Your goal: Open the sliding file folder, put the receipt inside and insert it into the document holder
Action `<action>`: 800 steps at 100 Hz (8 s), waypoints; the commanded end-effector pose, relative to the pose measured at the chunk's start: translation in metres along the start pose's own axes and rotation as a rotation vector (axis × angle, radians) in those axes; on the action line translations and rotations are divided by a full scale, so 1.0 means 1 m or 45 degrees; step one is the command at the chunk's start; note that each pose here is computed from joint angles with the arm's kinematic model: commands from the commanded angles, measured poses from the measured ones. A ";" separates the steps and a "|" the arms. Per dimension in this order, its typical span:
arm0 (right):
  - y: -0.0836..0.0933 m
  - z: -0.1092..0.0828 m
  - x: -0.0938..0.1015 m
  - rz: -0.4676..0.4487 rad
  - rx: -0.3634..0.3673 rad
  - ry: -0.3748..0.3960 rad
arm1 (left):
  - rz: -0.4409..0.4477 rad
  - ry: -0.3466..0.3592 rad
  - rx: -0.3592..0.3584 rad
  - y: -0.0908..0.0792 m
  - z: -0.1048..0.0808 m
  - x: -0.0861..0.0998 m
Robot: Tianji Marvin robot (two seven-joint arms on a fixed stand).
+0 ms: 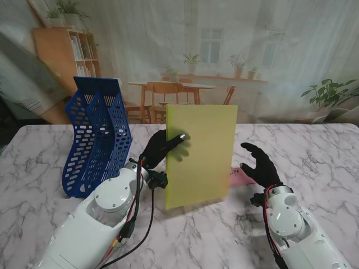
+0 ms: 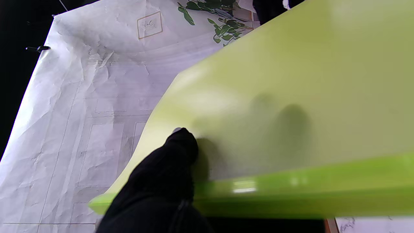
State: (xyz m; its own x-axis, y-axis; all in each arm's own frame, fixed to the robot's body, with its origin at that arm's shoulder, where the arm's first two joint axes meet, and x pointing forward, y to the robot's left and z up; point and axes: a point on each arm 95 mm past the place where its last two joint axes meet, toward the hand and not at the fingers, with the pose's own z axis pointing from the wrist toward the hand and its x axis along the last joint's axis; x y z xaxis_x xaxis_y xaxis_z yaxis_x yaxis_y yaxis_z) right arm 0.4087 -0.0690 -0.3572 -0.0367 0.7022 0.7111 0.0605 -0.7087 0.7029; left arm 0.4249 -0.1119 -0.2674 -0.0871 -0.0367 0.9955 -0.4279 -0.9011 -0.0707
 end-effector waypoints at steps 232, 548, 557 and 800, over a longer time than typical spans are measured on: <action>0.000 -0.004 0.001 0.135 0.224 0.084 | -0.171 -0.024 -0.172 0.018 -0.010 0.007; 0.016 -0.018 0.045 0.679 0.083 0.345 | -0.083 -0.075 -0.154 -0.014 0.008 -0.012; 0.014 -0.017 0.046 0.682 0.094 0.344 | -0.082 -0.064 -0.161 -0.015 0.007 -0.011; 0.012 -0.017 0.053 0.678 0.123 0.326 | -0.036 0.098 -0.184 -0.025 0.021 0.019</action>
State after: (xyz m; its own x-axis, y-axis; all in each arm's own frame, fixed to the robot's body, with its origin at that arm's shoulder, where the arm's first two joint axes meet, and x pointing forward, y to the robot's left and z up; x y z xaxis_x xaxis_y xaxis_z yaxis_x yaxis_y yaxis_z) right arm 0.3919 -0.0422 -0.3094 -0.2237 0.2061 0.9526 0.2221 -0.9409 0.2557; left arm 0.4535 -0.0930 -0.2475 -0.1419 0.0166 0.9897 -0.5439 -0.8367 -0.0640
